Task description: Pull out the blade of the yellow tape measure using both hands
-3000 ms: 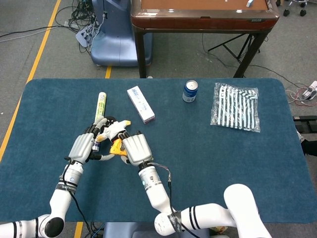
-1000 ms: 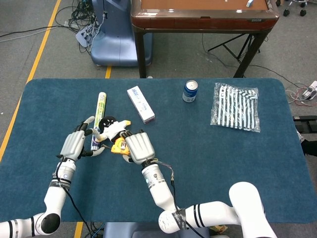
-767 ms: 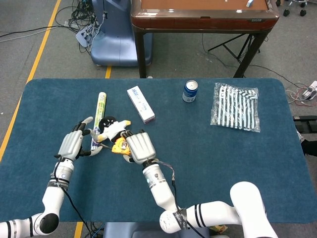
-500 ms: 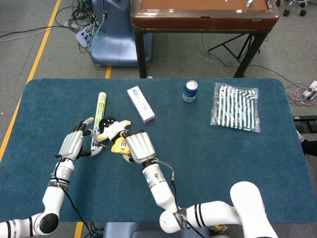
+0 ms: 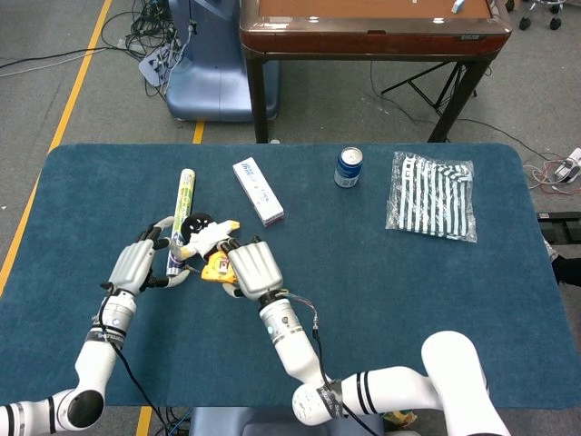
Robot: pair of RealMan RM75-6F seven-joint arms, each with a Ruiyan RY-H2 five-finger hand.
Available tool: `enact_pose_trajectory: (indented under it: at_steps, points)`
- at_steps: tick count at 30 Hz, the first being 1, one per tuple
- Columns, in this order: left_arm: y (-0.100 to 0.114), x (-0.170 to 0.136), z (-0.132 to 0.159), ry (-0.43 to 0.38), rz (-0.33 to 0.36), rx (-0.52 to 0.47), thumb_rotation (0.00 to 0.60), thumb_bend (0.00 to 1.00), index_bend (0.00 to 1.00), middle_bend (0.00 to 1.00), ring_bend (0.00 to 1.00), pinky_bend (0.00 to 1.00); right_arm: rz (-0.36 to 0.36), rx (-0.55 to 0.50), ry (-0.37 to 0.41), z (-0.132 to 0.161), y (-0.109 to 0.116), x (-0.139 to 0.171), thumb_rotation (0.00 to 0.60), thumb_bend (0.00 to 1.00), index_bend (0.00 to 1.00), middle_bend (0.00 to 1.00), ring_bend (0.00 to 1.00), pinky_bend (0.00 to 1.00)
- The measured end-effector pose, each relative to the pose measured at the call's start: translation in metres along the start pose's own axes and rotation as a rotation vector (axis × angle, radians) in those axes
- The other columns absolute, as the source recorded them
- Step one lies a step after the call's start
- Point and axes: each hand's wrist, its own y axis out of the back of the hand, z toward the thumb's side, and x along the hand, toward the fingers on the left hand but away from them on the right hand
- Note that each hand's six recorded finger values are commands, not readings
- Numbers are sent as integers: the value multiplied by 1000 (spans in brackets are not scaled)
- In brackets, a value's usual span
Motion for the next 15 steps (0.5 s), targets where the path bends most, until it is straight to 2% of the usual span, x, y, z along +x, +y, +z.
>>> enact_pose_trajectory:
  at_steps: [15]
  points:
    - [1,-1,-7,6,-18,3,600,314,550,96,0,66,-3,-7,-5,-3,2,-1,600,543,630,644,542,318]
